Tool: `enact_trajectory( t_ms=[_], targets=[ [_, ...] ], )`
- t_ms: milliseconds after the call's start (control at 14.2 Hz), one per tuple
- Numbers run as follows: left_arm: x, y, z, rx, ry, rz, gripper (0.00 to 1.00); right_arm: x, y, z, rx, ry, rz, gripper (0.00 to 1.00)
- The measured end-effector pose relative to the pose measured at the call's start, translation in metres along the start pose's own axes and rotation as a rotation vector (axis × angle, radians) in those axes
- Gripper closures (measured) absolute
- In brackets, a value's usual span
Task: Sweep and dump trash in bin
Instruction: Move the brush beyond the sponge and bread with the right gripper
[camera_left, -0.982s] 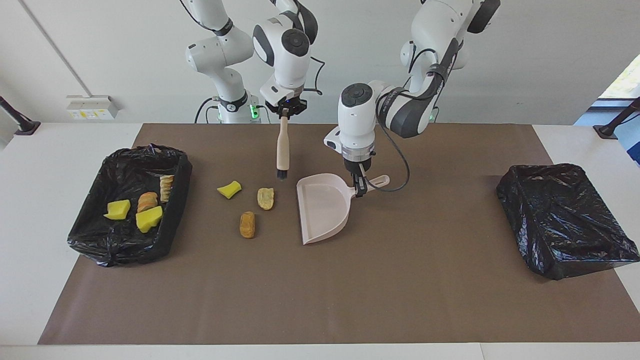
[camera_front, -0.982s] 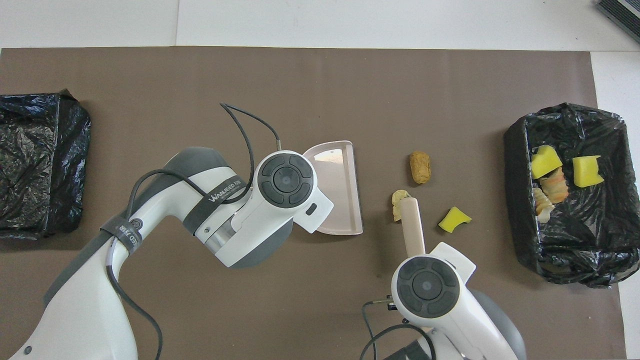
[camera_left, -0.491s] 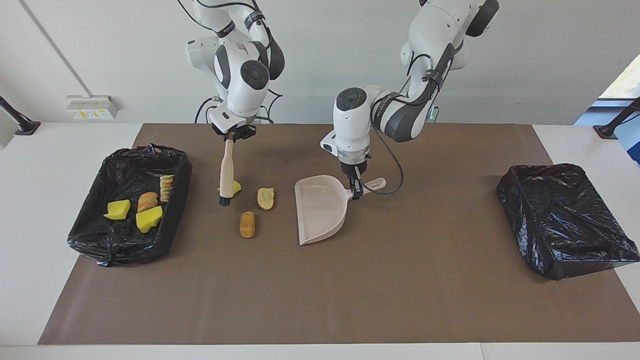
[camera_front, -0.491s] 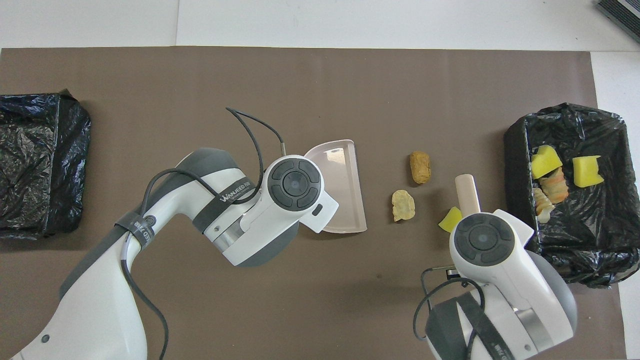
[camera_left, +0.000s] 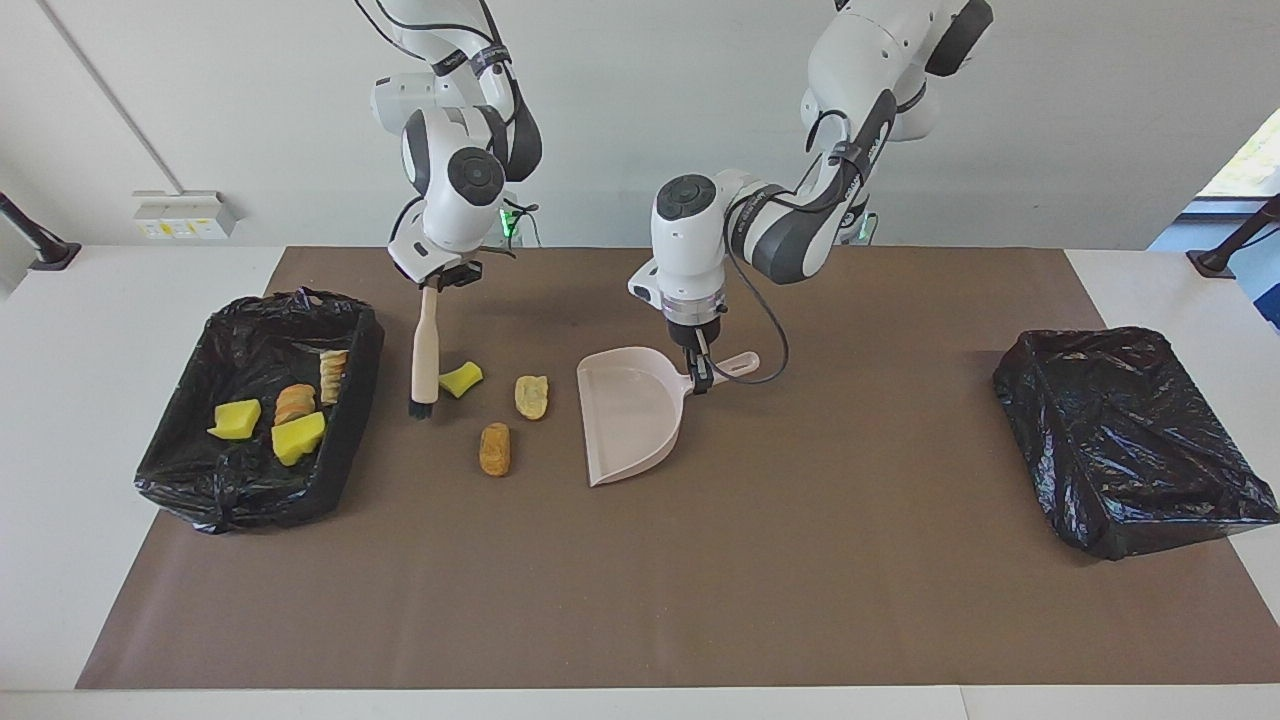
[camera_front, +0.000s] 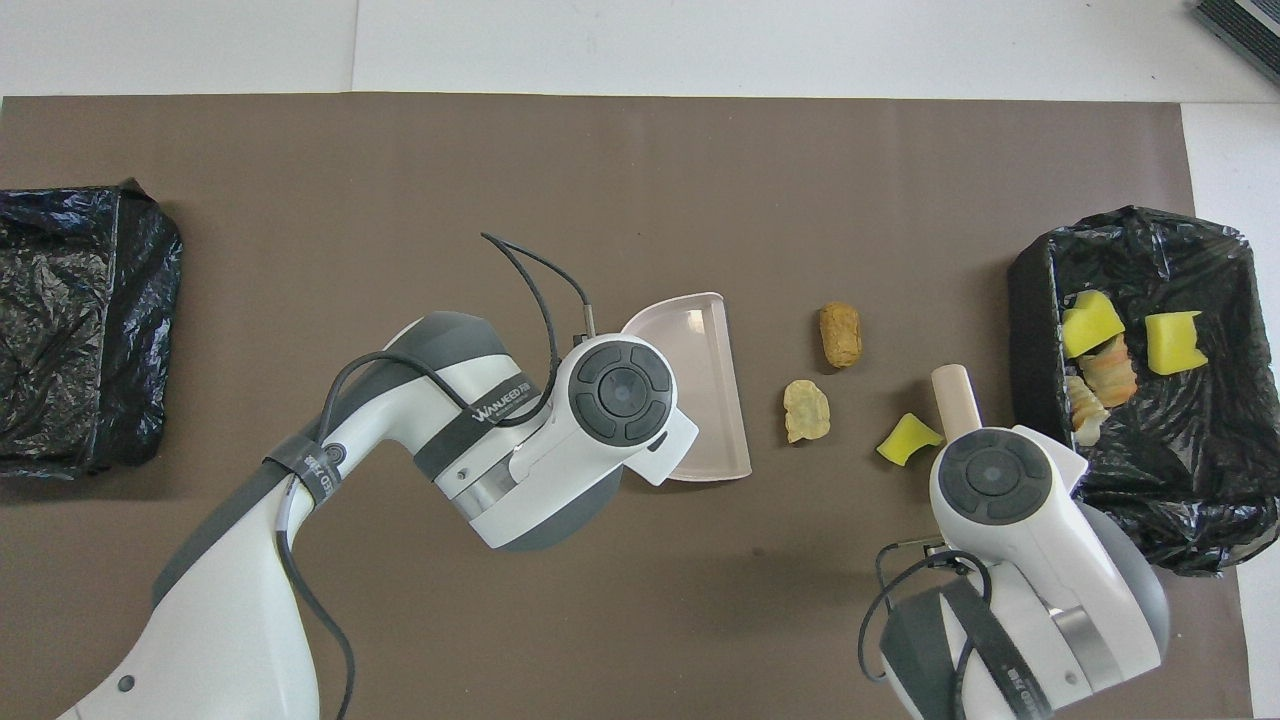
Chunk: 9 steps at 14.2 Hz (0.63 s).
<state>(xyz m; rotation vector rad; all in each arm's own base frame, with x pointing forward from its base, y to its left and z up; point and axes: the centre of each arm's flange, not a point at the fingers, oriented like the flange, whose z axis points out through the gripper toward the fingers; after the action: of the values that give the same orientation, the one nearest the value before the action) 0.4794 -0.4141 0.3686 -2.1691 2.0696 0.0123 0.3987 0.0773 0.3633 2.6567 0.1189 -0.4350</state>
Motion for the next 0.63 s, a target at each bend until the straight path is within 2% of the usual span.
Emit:
enact_trajectory(
  t_ms=[421,632],
  targets=[
    [0.002,0.007,0.005,-0.006,-0.01,0.007,0.68,-0.004,0.005,0.035,0.035,-0.028,-0.013,0.74],
    [0.002,0.008,0.005,-0.008,-0.015,0.007,0.68,-0.002,-0.008,0.036,0.174,-0.03,-0.023,0.74]
  ],
)
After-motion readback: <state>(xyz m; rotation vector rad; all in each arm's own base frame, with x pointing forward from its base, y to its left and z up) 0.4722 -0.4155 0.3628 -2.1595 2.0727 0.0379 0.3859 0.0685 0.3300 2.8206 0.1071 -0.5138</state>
